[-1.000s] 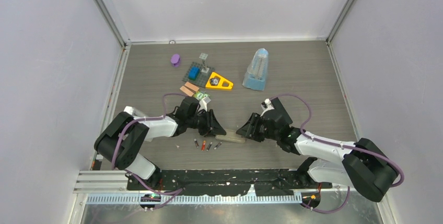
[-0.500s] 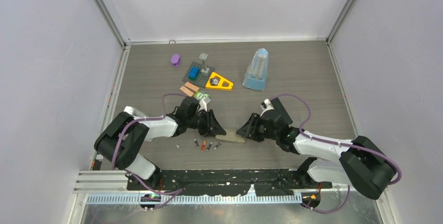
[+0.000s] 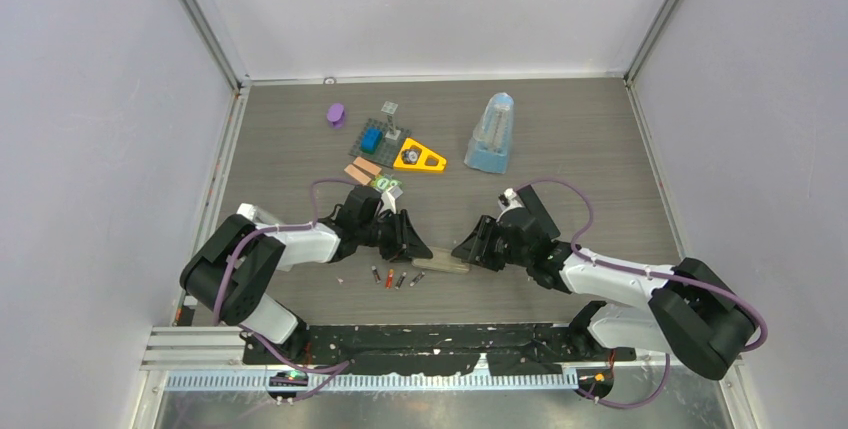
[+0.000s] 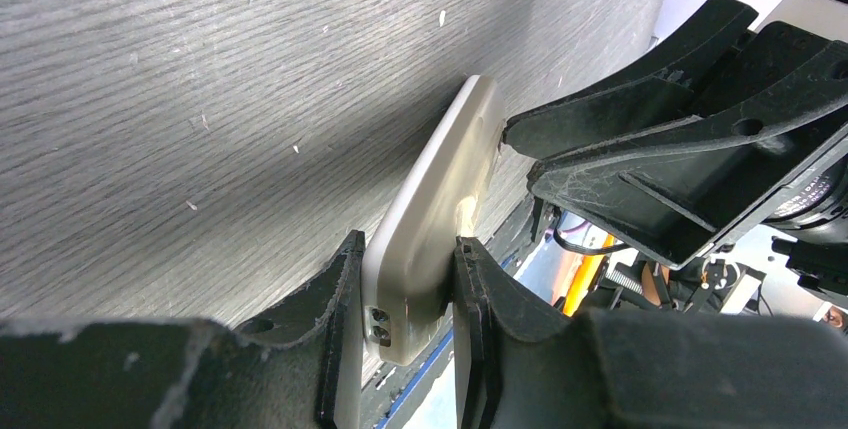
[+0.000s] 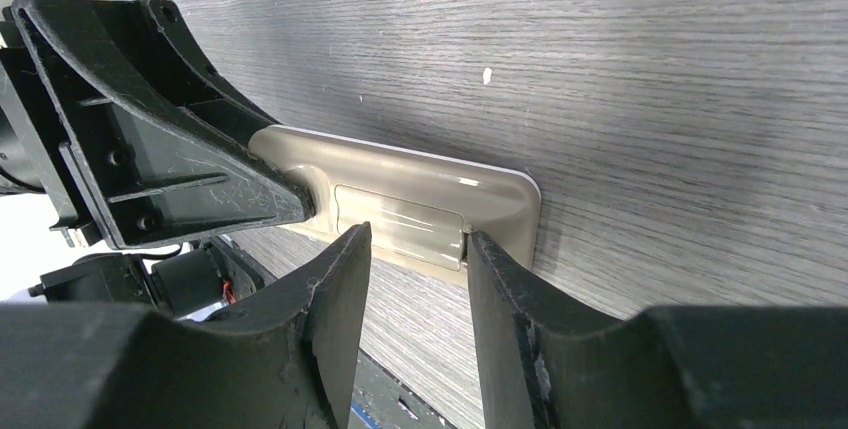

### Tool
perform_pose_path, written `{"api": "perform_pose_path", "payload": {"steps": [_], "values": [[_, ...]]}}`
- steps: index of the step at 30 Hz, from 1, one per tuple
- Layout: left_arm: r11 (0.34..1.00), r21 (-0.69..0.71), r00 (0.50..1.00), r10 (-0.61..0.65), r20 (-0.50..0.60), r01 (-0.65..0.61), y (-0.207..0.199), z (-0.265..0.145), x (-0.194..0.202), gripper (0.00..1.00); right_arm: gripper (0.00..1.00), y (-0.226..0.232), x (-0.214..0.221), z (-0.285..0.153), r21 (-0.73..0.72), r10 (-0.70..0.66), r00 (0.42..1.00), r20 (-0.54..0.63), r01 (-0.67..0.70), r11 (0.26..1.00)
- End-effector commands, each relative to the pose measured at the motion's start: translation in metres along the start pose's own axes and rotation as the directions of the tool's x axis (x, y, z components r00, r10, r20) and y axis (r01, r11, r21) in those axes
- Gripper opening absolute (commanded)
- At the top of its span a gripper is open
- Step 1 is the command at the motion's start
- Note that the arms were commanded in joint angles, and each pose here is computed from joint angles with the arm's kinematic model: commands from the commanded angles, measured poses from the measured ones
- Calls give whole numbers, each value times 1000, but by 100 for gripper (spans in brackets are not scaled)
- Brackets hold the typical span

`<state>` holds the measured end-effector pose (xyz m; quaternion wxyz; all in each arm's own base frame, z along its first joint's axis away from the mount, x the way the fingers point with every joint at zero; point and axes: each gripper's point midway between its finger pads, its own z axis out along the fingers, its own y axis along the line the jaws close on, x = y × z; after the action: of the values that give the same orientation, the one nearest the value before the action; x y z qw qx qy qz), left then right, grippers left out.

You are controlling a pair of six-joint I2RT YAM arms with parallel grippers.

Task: Load the batteries into the remote control
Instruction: Remove the battery cover from the remote control.

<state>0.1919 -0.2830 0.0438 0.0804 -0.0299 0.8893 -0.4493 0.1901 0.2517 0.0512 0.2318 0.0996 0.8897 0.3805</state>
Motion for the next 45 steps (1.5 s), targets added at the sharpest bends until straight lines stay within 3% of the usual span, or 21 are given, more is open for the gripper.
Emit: {"api": "perform_pose_path", "payload": {"steps": [1, 27, 38, 45], "values": [[951, -306, 998, -45, 35, 53, 79, -3, 15, 0, 46, -23, 0, -1, 115, -9, 1000, 13, 7, 993], [947, -314, 997, -50, 51, 63, 79, -3, 13, 0, 46, -47, 21, 11, 214, 15, 995, -95, 5, 977], [952, -301, 998, -45, 45, 57, 77, -2, 13, 0, 48, -15, 31, 19, 6, 4, 990, -144, -3, 1000], [939, -340, 997, -29, 71, 51, 81, -7, 9, 0, 48, 38, 12, 7, -225, -61, 996, -64, 45, 973]]}}
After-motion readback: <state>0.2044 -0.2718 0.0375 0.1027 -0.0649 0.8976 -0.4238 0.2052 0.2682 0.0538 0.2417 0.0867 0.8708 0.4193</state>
